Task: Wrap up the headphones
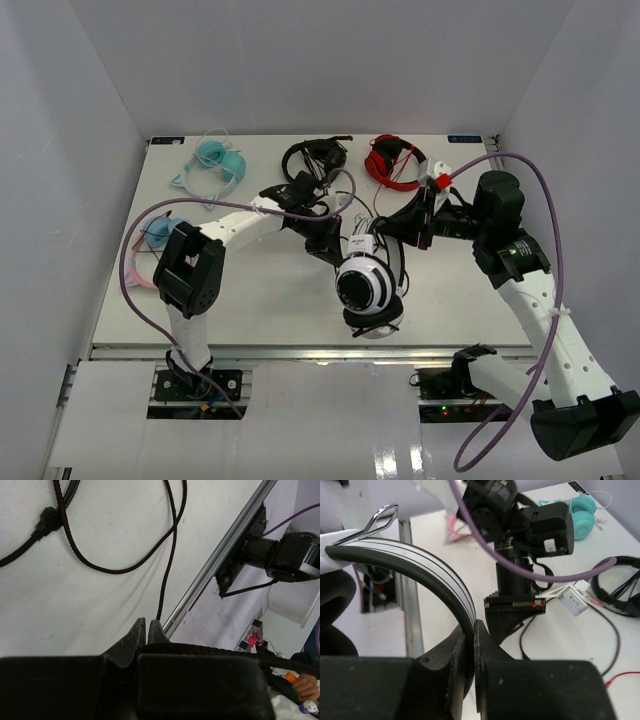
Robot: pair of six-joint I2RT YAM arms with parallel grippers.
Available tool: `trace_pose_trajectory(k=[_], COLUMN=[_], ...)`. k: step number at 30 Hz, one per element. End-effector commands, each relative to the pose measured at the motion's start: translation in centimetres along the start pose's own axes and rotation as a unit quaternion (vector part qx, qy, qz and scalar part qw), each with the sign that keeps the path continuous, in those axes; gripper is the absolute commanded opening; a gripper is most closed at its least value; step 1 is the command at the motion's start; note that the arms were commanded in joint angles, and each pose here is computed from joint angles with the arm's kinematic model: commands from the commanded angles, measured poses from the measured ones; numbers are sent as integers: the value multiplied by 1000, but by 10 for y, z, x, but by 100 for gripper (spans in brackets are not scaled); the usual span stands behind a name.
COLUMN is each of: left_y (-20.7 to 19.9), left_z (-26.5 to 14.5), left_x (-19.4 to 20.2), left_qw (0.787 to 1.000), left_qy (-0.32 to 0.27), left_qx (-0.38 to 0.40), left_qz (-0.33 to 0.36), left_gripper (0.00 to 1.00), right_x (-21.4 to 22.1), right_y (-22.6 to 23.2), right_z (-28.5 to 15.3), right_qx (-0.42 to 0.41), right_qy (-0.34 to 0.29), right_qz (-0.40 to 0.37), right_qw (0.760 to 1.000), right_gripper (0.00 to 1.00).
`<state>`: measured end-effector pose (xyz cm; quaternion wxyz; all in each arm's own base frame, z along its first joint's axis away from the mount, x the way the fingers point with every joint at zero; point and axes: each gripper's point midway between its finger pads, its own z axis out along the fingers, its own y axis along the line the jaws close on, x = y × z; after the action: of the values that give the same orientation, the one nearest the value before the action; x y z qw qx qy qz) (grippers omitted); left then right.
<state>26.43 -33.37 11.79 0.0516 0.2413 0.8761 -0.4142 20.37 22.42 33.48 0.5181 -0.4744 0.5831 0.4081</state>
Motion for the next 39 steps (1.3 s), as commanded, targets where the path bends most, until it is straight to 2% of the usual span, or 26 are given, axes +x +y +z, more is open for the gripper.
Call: trace_pose_trajectory(k=[1, 5, 9, 12, 15, 23, 31, 36, 39], left_y=[-19, -22, -29, -34, -40, -64, -84, -106, -120], left_z=[-35, -52, -72, -85, -95, -115, -117, -101, -87], left_x=[-14, -23, -30, -28, -24, -27, -21, -3, 2], left_qw=[999, 998, 994, 992, 990, 986, 988, 992, 992], left_qy=[-30, -52, -80, -98, -111, -139, -136, -103, -81], left_qx=[17, -19, -52, -68, -74, -62, -16, 60, 78], left_qz=[36, 38, 44, 46, 47, 61, 67, 51, 62], left_gripper=[0, 0, 0, 0, 0, 0, 0, 0, 0], right_x=[48, 84, 107, 110, 111, 116, 99, 83, 68], right_y=[-5, -12, -42, -67, -82, -118, -142, -166, -183], right_z=[-5, 2, -3, -14, -20, -48, -54, -56, -54], right_qx=[40, 62, 146, 219, 266, 384, 450, 507, 536], right_qy=[121, 198, 259, 282, 287, 322, 325, 307, 292], right_qz=[-117, -184, -229, -251, -261, -286, -276, -253, -238], right_qw=[985, 961, 927, 900, 882, 817, 785, 765, 756], right_gripper=[8, 8, 8, 8, 8, 8, 8, 8, 8])
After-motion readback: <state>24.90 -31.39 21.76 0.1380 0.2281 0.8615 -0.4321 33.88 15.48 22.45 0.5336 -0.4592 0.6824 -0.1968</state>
